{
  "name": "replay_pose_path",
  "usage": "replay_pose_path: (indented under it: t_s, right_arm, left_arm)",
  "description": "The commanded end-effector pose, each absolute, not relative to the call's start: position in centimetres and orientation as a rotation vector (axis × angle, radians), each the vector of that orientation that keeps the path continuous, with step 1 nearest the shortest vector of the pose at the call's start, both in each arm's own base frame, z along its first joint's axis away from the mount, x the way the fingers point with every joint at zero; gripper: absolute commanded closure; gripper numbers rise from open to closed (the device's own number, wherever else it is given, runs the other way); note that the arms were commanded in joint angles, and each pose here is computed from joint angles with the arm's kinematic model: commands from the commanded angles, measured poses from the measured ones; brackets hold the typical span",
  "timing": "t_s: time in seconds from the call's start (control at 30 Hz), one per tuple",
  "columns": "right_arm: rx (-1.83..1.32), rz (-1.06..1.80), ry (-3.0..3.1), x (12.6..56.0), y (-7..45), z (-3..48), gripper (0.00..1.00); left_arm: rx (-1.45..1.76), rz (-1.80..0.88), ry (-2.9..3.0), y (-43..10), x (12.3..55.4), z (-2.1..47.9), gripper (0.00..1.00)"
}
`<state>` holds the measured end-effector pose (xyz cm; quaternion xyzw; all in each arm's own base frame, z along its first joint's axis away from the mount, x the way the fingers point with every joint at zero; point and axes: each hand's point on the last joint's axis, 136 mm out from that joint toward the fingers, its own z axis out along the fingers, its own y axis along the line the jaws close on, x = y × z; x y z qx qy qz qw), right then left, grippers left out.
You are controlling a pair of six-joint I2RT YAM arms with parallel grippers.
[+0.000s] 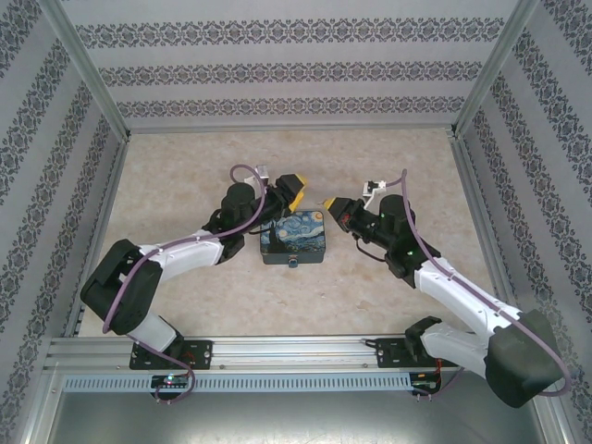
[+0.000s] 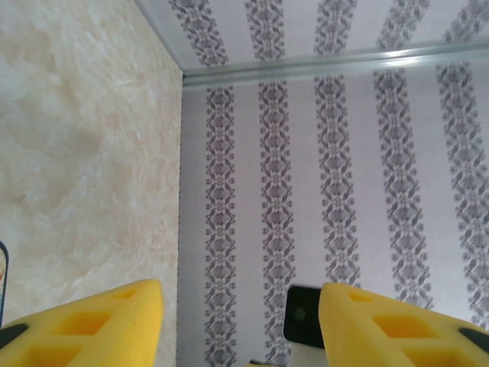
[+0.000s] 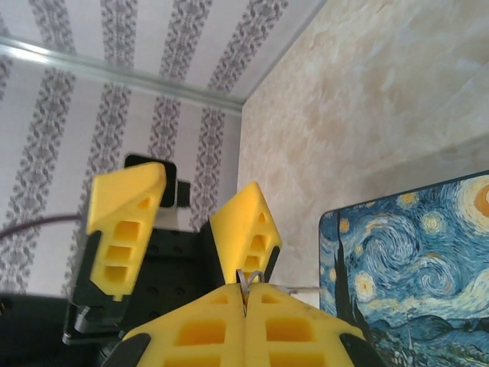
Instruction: Unlock the padlock with the key
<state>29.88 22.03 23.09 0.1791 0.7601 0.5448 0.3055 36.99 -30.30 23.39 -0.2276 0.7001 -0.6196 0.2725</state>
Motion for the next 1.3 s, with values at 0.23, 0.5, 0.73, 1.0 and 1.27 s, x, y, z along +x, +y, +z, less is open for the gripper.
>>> replay_pose_path:
  t_s: [0.23,0.5,0.73,1.0,1.27]
  right_arm:
    - [0.776,1.363,1.87,31.1,21.7,23.1,1.0]
    - [0.777,1.368,1.876,31.5,22.7,22.8,1.0]
    - [0.766,1.376,1.863,31.5,22.9,23.3,1.0]
    - [0.755,1.389,1.858,31.5,23.3,23.7,1.0]
    - [0.751,1.394,1.871,31.5,23.8,23.4,1.0]
  left_arm:
    - [-0.824,-1.796,1.682,-30.4,36.3,25.1,0.62]
    - [-0.858,-1.822,1.654,-31.1,36.2,24.7,0.7]
    - [-0.882,-1.801,1.684,-31.5,36.1,23.4,0.71]
    - [-0.879,-1.816,1.696,-32.4,36.1,23.0,0.71]
    - [-0.873,-1.832,1.691,-32.9,35.9,23.2,0.74]
